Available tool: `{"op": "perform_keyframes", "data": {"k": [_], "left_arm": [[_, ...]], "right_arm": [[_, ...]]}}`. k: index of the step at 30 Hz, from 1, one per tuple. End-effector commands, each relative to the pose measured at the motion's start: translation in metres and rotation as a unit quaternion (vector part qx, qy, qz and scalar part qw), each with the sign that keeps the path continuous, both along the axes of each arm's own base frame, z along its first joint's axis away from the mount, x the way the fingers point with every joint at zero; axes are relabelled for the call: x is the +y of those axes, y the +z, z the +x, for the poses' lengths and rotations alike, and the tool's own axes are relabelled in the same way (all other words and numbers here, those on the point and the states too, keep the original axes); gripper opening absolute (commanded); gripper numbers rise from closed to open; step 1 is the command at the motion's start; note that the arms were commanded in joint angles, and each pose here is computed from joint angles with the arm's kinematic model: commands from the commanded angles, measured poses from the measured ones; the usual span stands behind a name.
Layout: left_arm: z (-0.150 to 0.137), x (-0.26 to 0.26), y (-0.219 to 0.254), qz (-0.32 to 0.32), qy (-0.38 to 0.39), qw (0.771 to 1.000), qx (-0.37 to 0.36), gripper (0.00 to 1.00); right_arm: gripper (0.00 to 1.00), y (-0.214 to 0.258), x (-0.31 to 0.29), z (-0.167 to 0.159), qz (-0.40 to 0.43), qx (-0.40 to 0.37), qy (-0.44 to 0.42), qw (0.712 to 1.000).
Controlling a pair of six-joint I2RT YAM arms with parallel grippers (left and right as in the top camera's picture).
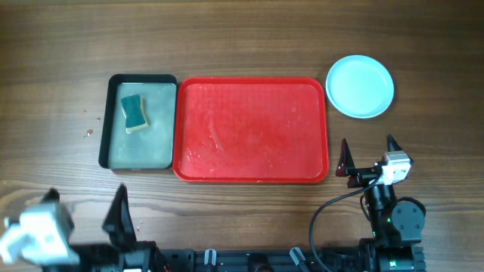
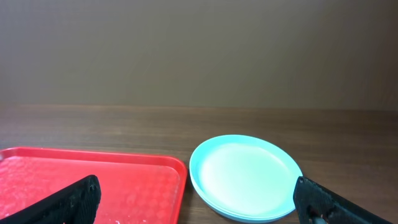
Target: Clean dirty plates on tray and stack at the side
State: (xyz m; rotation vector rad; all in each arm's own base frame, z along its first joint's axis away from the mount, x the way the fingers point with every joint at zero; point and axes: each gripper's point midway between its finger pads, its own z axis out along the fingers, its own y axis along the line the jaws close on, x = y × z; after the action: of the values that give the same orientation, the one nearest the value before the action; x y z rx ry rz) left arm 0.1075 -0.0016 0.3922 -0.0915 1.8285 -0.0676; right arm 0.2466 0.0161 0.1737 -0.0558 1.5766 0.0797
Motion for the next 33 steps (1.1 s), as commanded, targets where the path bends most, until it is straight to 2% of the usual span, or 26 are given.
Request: {"op": "perform_keyframes", "data": {"k": [1, 3, 6, 9, 15, 18, 21, 33], "left_arm": [[-0.022, -0.001, -0.041, -0.006, 0.000, 1.000, -0.013, 1.00], [-0.024, 0.000, -0.068, -0.006, 0.006, 1.000, -0.012, 1.00], [-0.012, 0.001, -0.088, -0.005, 0.011, 0.999, -0.042, 1.00], [0.018, 0.000, -0.097, -0.006, 0.004, 0.999, -0.052, 1.00], [0.085, -0.015, -0.082, -0.001, -0.053, 0.979, -0.199, 1.00], [0.100, -0.021, -0.081, 0.007, -0.074, 0.961, -0.266, 1.00], [0.099, -0.025, -0.071, 0.018, -0.087, 0.938, -0.336, 1.00], [0.124, -0.024, -0.140, 0.008, -0.087, 0.958, -0.274, 1.00]], "right_arm": [[1.00, 0.001, -0.002, 0.000, 0.007, -0.003, -0.008, 1.000], [1.00, 0.001, -0.002, 0.000, 0.007, -0.003, -0.008, 1.000], [1.00, 0.001, -0.002, 0.000, 0.007, -0.003, -0.007, 1.000], [1.00, 0.001, -0.002, 0.000, 0.007, -0.003, -0.007, 1.000], [1.00, 0.001, -0.002, 0.000, 0.007, -0.003, -0.007, 1.000], [1.00, 0.001, -0.002, 0.000, 0.007, -0.003, -0.008, 1.000], [1.00, 0.001, -0.002, 0.000, 0.007, -0.003, -0.007, 1.000], [0.99, 0.001, -0.002, 0.000, 0.007, -0.003, -0.007, 1.000]]}}
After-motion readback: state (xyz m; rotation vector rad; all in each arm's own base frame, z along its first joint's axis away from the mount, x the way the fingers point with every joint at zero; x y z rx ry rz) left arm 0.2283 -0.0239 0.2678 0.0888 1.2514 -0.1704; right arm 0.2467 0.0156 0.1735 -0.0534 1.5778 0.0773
